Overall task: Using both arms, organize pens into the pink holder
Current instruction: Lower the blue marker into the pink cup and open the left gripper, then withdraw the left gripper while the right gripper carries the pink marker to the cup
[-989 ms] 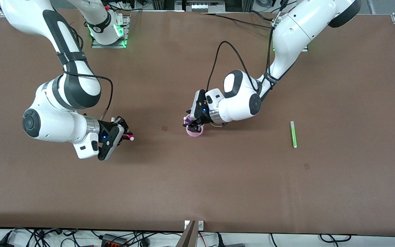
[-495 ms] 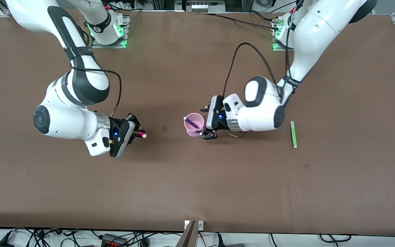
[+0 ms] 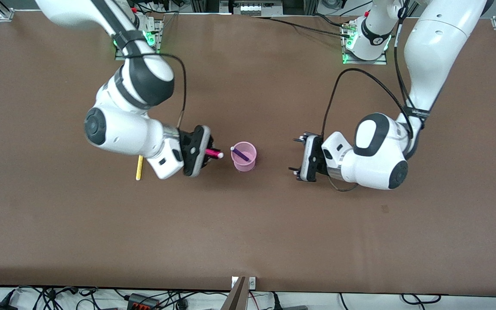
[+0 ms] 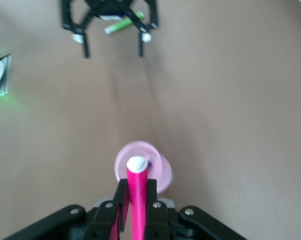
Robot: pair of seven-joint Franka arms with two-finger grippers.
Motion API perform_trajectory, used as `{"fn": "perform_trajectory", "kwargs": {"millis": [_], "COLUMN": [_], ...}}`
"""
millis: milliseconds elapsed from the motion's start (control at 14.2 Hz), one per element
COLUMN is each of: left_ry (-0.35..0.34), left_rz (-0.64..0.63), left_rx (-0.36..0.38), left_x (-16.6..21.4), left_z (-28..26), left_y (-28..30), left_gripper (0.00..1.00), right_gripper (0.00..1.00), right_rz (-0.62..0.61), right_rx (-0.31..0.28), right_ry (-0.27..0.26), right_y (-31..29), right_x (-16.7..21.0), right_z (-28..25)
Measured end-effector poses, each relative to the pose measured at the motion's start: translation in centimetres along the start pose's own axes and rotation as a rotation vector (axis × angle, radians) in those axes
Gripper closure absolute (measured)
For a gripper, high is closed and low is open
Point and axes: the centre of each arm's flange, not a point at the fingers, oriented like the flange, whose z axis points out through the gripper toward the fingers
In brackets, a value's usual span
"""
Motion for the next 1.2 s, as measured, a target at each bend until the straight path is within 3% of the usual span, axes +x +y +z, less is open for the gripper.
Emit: {"fn": "perform_trajectory", "kwargs": {"millis": [141, 283, 424, 565, 777, 1201], "left_ry": [-0.154, -0.311, -0.452, -0.531, -0.559, -0.457], "left_rz": [-0.078, -0.187, -0.299, -0.390, -0.548, -1.037], "left_rx": [-0.019, 0.011, 0.094, 0.214, 0.381, 0.659], "left_x": [-2.0, -3.0, -3.3, -3.7, -4.5, -3.9], "left_z": [-2.3, -5.3, -9.2, -13.9, -20.1, -26.4], "left_y": [0.1, 0.5, 1.3, 2.3, 3.7, 9.5], "left_gripper": [0.00, 0.00, 0.00, 0.00, 0.00, 0.00], "right_gripper": [0.83, 0.83, 0.83, 0.83, 0.83, 0.83], "right_rz": [-0.065, -0.101, -0.109, -0.112, -0.121, -0.136], "right_rx": [-0.039, -0.075, -0.085, -0.075, -0.072, -0.057], "right_ry": [0.015, 0.034, 0.046, 0.040, 0.015, -0.014], "right_y": [-2.3, -3.6, -3.8, -4.1, -3.9, -4.5], "right_x": [2.8, 4.4, 4.8, 4.8, 4.2, 3.7], "right_z": [1.0, 2.6, 4.9, 7.5, 10.1, 14.7]}}
